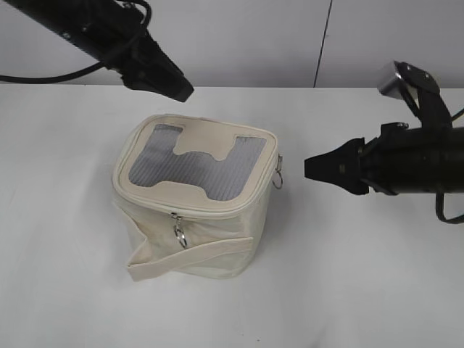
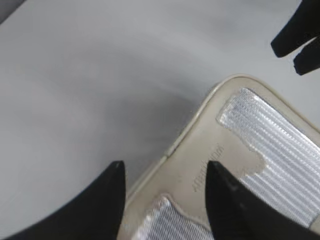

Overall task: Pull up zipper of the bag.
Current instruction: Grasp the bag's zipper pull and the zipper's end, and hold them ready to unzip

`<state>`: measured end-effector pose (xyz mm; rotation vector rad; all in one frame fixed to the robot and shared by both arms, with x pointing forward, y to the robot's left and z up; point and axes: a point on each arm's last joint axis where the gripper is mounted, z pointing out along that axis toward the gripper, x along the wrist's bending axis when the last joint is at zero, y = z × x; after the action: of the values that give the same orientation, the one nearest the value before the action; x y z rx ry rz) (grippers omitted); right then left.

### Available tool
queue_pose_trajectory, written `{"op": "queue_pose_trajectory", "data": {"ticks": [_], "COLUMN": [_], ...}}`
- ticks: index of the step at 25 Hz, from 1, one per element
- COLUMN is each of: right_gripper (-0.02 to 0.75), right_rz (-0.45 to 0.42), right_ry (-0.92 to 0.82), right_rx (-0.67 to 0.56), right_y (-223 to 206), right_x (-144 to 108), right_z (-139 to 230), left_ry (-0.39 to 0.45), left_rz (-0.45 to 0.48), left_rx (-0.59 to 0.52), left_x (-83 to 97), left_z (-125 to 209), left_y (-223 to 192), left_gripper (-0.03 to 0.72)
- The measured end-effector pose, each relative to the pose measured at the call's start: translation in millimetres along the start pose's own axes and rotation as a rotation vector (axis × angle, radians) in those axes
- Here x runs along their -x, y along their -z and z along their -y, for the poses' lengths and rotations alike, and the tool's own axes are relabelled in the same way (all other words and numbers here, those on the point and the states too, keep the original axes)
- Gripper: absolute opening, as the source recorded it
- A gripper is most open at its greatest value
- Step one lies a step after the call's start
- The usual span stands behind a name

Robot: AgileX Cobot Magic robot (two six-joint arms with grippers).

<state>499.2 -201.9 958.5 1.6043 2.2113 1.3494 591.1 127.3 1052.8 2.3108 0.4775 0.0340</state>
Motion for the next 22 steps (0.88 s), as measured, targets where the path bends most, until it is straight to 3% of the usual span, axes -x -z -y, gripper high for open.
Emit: {"op": "queue_pose_trajectory", "data": {"ticks": [5, 13, 22], "right_gripper": [0.305, 0.305, 0.305], "right_rz": [-0.033, -0.039, -0.08], "right_ry": [0.006, 0.02, 0.005], "right_rx": [-0.001, 0.006, -0.008], "right_y": [-0.2, -0.2, -5.1], "right_x": [-1.2, -1.6, -2.4], "right_z": [15.0, 14.3, 17.4], "left_ry": [-0.07, -0.225, -0.224], "left_rz": [0.097, 0.162, 0.164], "left_rx": [-0.031, -0.096, -0.12], "left_x": [-7.2, 18.3, 16.9], "left_z": [-20.8, -38.2, -31.9], "left_y": [-31.2, -75.7, -99.6], "left_gripper": [0.427, 0.425, 0.406]}}
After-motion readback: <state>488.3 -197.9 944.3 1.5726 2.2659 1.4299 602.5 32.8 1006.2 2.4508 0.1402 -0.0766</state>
